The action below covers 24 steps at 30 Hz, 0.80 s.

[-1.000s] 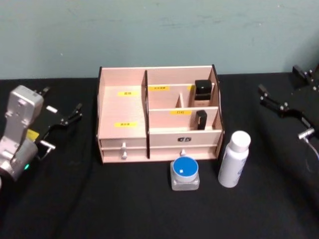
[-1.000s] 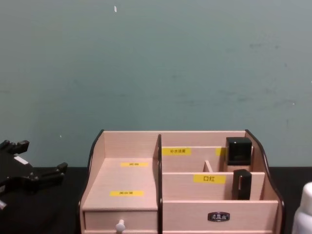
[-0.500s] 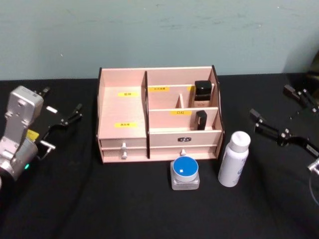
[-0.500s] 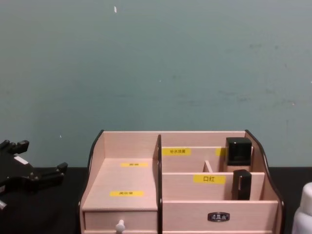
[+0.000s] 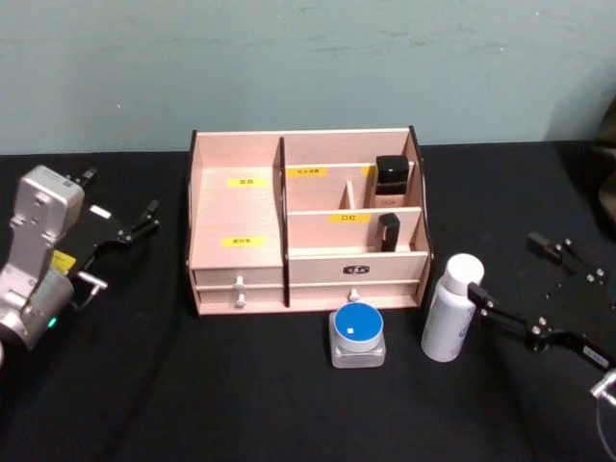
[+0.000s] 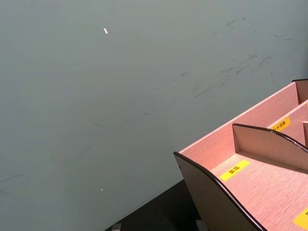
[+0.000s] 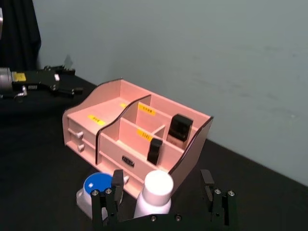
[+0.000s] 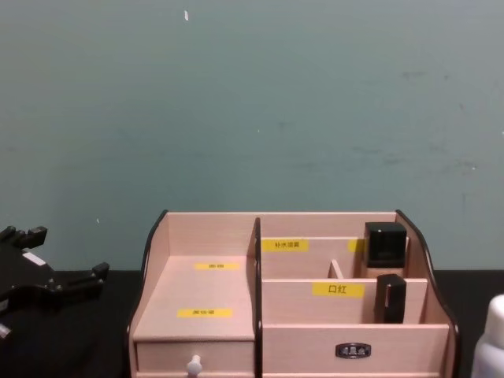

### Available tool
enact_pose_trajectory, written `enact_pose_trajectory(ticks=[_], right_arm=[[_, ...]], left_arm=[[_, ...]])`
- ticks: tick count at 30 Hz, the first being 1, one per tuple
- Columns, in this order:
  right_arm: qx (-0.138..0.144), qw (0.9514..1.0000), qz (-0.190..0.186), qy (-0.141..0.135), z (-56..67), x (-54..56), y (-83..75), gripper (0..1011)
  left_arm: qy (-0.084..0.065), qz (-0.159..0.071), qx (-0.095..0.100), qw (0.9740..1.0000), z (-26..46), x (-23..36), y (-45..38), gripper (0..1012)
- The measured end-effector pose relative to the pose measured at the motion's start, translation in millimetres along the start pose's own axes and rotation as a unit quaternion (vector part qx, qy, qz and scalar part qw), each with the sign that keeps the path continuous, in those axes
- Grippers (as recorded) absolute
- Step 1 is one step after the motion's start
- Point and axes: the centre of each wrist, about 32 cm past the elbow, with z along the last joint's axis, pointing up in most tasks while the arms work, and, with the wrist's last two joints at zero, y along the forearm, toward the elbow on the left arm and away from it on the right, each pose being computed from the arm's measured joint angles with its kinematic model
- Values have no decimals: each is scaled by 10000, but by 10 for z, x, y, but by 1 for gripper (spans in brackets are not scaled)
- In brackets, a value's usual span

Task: Pick up the facial cleanser and watermelon frost from the table and place them into the tiered storage box.

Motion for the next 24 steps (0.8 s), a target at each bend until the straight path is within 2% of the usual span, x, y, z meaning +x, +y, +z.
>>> enact_pose_trajectory(ticks=[11,24], right_arm=[[-250,9996,18,148,-151,-16,15,1000],[-505,9978,67,434,-398,-8,91,1000]], left_arm=[[0,0,0,10000,0,0,0,1001],[0,-1,0,10000,0,0,0,1001]])
